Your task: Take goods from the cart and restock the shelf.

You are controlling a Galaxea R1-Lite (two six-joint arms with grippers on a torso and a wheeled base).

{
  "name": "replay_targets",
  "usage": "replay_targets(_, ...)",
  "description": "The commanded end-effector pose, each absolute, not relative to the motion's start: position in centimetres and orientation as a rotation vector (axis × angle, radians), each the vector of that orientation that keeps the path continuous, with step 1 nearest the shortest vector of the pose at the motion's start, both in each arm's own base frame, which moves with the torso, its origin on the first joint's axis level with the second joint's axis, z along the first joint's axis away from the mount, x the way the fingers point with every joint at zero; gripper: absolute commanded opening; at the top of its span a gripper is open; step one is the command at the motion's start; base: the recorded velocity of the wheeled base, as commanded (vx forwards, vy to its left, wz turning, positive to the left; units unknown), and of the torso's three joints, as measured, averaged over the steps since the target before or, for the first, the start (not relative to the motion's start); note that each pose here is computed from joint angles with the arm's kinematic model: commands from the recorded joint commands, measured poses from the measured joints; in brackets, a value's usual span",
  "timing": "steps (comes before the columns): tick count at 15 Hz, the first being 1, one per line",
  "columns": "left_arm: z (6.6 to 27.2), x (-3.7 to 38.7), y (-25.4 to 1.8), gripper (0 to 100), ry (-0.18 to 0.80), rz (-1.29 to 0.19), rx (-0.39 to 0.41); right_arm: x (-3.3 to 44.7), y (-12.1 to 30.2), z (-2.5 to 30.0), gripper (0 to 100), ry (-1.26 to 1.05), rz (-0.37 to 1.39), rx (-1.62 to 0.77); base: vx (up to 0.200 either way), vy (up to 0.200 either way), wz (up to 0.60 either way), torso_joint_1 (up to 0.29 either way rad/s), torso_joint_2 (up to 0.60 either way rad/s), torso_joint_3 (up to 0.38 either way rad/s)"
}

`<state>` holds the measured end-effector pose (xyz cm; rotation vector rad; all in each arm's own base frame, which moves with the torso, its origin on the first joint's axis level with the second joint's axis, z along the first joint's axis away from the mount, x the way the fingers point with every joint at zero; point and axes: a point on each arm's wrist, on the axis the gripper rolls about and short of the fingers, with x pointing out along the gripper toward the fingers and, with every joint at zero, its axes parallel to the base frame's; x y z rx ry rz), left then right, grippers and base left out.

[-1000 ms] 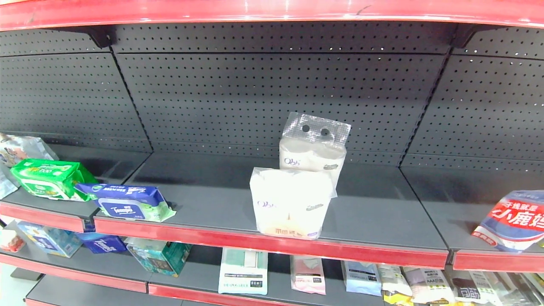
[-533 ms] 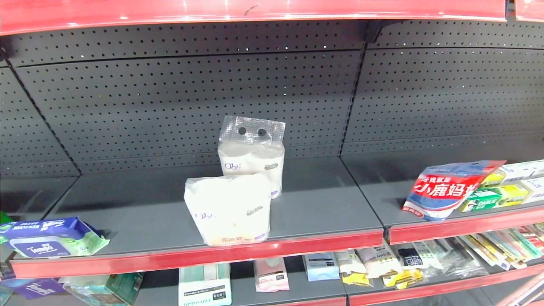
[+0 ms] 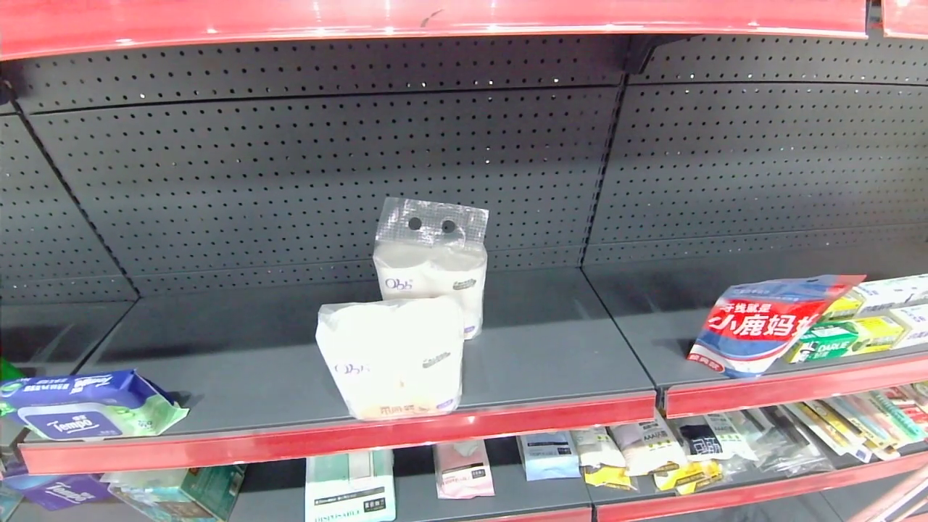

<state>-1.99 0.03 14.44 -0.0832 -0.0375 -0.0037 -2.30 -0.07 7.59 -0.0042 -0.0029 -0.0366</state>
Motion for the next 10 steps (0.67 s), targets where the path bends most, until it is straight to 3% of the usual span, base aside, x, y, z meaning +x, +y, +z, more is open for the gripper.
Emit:
replay_targets(1,22.2,12.1,0.3,100,0.366,0.138,-0.086,-2.3,-0.1,7.6,100,-0.001,-0.037,-0.005,0.0,0.0,0.0,0.0,0.0,0.0)
replay_targets(5,18.7,17.2,0.3,100,0.607,0.144,-0.033,-2.3,-0.1,7.6,100,-0.001,-0.037,-0.005,0.0,0.0,0.0,0.0,0.0,0.0)
replay_targets(10,15.6,22.0,-0.4,100,0.734,0.104,0.014,-2.3,-0.1,7.6,100,-0.001,-0.037,-0.005,0.0,0.0,0.0,0.0,0.0,0.0)
